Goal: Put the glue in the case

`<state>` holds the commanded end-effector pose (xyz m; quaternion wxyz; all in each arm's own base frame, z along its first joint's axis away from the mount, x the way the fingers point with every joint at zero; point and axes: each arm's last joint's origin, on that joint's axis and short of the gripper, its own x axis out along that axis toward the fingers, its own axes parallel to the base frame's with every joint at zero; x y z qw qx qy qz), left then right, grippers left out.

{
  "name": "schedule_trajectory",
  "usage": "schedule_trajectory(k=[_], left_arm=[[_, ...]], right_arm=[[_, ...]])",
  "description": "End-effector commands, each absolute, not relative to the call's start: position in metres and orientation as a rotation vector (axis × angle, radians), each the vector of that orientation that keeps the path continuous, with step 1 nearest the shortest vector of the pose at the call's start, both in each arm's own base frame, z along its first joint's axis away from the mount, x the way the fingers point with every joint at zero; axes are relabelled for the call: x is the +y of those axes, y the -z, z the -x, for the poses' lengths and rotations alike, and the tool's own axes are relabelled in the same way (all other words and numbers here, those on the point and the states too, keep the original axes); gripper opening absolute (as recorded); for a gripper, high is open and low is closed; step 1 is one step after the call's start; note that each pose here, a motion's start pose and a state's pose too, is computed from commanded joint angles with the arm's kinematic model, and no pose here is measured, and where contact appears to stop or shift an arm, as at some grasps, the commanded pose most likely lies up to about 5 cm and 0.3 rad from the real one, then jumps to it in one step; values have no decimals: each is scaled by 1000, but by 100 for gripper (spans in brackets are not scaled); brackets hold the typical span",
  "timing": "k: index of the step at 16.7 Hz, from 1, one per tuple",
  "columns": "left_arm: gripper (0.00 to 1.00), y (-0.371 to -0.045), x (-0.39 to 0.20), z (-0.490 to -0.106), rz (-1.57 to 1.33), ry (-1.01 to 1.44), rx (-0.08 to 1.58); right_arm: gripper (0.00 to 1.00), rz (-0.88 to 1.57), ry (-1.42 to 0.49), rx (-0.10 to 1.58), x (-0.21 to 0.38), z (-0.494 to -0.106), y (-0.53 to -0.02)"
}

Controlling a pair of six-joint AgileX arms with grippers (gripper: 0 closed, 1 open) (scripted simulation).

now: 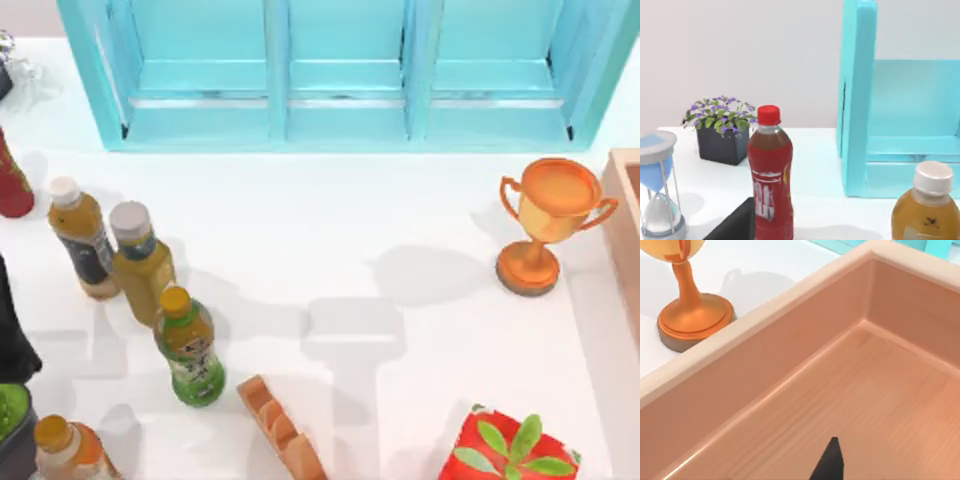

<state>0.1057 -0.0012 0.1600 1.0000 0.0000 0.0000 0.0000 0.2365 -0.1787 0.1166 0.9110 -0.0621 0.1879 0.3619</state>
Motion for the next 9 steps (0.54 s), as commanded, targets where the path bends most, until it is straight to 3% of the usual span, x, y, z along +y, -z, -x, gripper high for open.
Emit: schedule_trajectory(k=[3,9], left_arm=[[100,-160,-1,-106,0,0,0],[100,-160,-1,-106,0,0,0]], right_arm=[[98,128,-746,387,-179,-237,-117],[100,128,-746,387,-179,-237,-117]])
